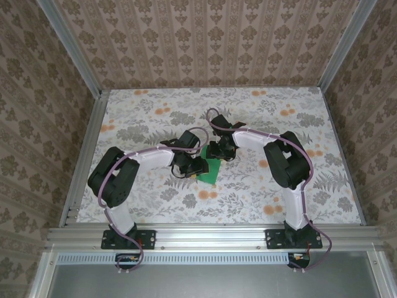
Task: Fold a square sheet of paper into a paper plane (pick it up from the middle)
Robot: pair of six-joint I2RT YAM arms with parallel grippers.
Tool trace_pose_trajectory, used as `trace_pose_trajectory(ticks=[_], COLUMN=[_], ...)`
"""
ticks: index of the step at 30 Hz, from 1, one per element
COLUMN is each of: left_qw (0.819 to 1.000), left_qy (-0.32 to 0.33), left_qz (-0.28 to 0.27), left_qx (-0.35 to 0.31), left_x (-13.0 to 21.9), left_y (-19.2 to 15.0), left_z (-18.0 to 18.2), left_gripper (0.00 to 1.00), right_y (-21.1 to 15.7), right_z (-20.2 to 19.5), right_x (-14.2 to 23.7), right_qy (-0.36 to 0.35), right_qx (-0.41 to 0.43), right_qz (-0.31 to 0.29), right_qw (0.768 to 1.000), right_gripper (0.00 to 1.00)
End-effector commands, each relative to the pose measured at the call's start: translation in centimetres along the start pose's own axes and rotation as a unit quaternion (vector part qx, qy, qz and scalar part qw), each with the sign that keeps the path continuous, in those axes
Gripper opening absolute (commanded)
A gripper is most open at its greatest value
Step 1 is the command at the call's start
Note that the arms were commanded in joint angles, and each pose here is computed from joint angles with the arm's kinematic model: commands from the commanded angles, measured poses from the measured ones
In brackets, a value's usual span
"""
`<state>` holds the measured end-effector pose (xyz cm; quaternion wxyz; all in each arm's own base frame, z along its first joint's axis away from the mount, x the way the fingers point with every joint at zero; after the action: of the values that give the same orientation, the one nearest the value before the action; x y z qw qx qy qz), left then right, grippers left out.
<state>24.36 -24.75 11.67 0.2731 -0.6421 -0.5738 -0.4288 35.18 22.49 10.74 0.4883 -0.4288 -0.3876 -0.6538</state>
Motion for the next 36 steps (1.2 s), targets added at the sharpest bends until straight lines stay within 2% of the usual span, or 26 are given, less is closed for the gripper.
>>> trace_pose_trajectory(ticks=[1,11,17,32,36], left_qw=[1.0,0.999,0.995,0.98,0.976], left_qy=[-0.012,-0.029,-0.081,-0.118,-0.141], left_qz=[-0.014,-0.032,-0.063,-0.146,-0.153], left_qx=[-0.001,-0.005,-0.012,-0.072,-0.072], left_x=[0.7,1.5,1.8,2.8,2.8], left_y=[0.1,0.4,0.8,2.4,2.6], left_z=[-0.2,-0.4,-0.6,0.2,0.6], left_gripper=[0.42,0.39,0.4,0.44,0.44], right_y=[-2.1,-2.1,-2.1,-2.1,-2.1], right_z=[-4.5,-4.5,-4.5,-4.6,-4.7], right_x=[-5.4,-5.4,-5.4,-5.6,-5.6], right_qy=[-0.098,-0.098,-0.098,-0.096,-0.096], right_qx=[-0.027,-0.027,-0.026,-0.028,-0.029], right_qz=[0.059,0.059,0.058,0.06,0.06], right_qw=[0.993,0.993,0.993,0.993,0.993], right_gripper=[0.47,0.48,0.48,0.48,0.47])
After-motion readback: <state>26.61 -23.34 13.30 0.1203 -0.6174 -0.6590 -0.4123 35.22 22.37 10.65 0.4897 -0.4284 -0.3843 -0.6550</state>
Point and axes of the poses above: each hand's point on the last joint's axis, 136 mm out from that joint toward the fingers, its own x axis back along the fingers, its own z axis along the line the jaws close on, y = z × x, the point moved 10 cm from there along x, back along the fingers, and after that the axes turned 11 degrees about -x, right-handed, at the moved point
